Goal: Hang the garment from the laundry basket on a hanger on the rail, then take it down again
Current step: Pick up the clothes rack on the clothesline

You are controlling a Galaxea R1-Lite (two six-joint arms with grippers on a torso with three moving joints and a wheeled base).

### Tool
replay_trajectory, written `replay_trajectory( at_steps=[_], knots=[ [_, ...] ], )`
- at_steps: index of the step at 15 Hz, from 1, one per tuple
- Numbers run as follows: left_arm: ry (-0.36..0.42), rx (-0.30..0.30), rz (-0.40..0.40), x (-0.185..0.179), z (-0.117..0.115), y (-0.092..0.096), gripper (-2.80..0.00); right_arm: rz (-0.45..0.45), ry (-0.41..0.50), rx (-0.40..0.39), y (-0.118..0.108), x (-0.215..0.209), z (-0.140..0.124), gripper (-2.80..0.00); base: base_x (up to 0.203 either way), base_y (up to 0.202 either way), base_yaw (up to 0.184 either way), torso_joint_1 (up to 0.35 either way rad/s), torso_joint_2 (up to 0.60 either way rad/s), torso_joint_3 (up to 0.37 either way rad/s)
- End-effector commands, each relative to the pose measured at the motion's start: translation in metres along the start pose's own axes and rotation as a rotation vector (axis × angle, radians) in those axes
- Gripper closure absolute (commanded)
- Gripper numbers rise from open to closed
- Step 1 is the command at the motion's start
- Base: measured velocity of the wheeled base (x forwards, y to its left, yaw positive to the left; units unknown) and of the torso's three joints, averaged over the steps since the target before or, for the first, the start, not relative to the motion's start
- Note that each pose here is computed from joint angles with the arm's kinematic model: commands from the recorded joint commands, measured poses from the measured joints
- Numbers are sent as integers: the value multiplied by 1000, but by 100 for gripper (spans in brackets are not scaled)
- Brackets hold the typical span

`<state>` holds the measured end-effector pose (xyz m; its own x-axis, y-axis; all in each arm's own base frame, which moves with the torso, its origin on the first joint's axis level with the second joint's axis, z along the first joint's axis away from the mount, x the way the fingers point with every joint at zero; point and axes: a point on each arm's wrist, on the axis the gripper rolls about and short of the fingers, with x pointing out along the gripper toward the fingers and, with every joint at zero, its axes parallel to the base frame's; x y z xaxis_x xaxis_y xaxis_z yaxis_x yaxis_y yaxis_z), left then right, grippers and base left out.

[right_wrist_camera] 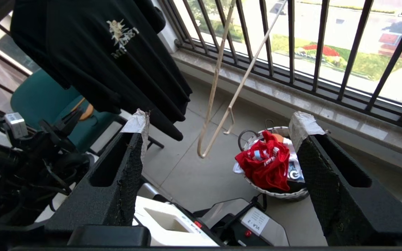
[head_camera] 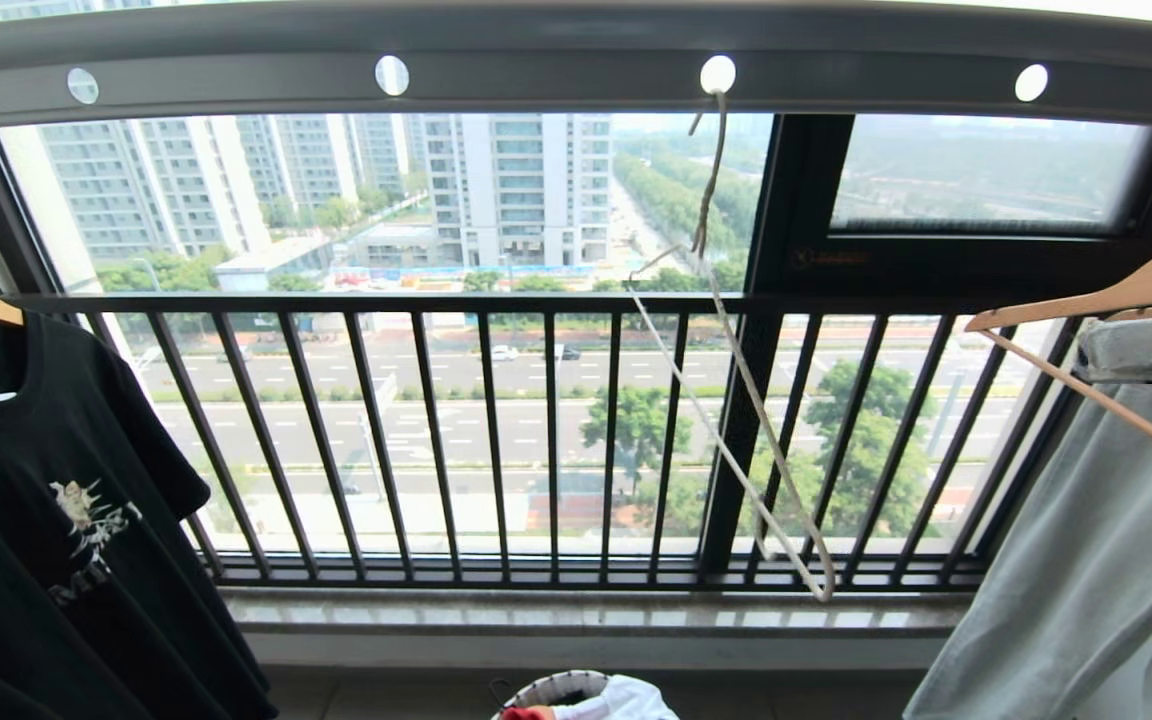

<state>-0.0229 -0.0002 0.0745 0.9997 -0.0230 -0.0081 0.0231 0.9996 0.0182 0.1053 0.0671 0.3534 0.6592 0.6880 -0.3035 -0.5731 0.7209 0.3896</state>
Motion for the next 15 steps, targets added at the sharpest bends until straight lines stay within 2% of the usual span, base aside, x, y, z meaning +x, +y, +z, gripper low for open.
replay_trajectory(
  at_steps=[1,6,8,15],
  knots=[
    [1,0,0,0,0,0,0,-89,59,-33,8,55,1,-280,0,0,0,0,0,0],
    [1,0,-2,0,0,0,0,-259,36,-99,28,126,2,-280,0,0,0,0,0,0],
    [1,0,0,0,0,0,0,-357,-24,-113,28,152,3,-280,0,0,0,0,0,0],
    [1,0,0,0,0,0,0,-602,-93,-249,17,202,-3,-280,0,0,0,0,0,0]
  ],
)
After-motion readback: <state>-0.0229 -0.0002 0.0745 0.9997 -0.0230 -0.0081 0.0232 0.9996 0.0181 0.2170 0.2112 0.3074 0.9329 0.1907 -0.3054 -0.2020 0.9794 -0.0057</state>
